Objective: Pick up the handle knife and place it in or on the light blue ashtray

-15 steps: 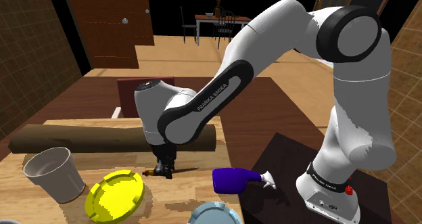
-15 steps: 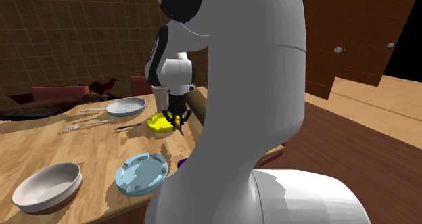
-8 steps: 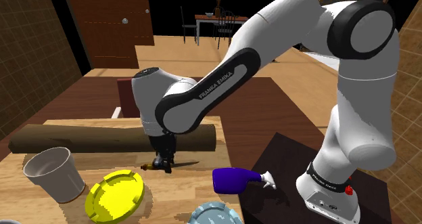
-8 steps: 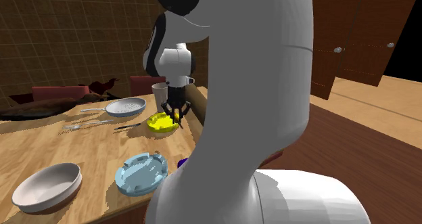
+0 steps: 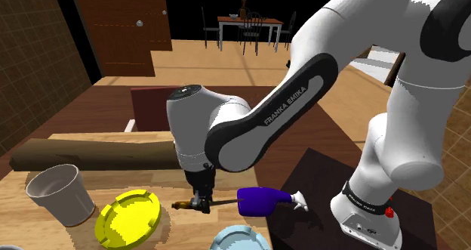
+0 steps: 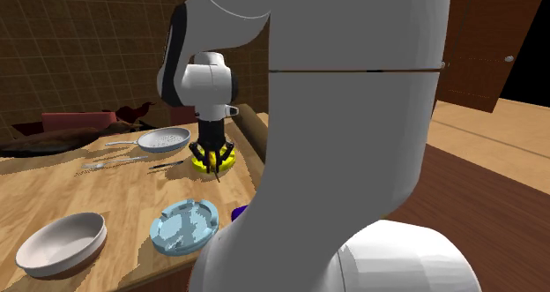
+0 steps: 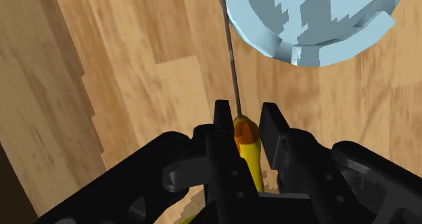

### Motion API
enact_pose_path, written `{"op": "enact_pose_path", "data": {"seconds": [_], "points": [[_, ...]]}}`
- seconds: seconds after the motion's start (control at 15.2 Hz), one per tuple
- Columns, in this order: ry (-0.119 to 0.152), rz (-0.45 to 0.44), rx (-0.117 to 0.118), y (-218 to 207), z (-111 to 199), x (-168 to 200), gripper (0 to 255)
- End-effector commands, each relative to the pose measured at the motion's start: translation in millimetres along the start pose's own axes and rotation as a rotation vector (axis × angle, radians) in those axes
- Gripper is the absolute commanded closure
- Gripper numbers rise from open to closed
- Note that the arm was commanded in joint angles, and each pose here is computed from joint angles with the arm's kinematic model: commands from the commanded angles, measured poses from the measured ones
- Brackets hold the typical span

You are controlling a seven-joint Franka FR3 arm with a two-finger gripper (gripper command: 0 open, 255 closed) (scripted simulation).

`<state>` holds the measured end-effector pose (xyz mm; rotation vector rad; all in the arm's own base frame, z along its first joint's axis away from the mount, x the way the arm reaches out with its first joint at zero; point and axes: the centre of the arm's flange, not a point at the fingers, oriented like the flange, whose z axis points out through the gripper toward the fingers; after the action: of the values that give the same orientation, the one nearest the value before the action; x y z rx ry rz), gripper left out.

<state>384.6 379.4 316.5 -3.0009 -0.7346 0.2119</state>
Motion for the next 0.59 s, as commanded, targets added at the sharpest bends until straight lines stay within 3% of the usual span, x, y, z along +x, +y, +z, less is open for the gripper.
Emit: {"op": "enact_pose_path", "data": {"seconds": [0.0,0.53], "points": [[0.0,0.001,0.0,-16,5,-20,255],[0.0,0.001,0.0,-79,17,-109,255]]}}
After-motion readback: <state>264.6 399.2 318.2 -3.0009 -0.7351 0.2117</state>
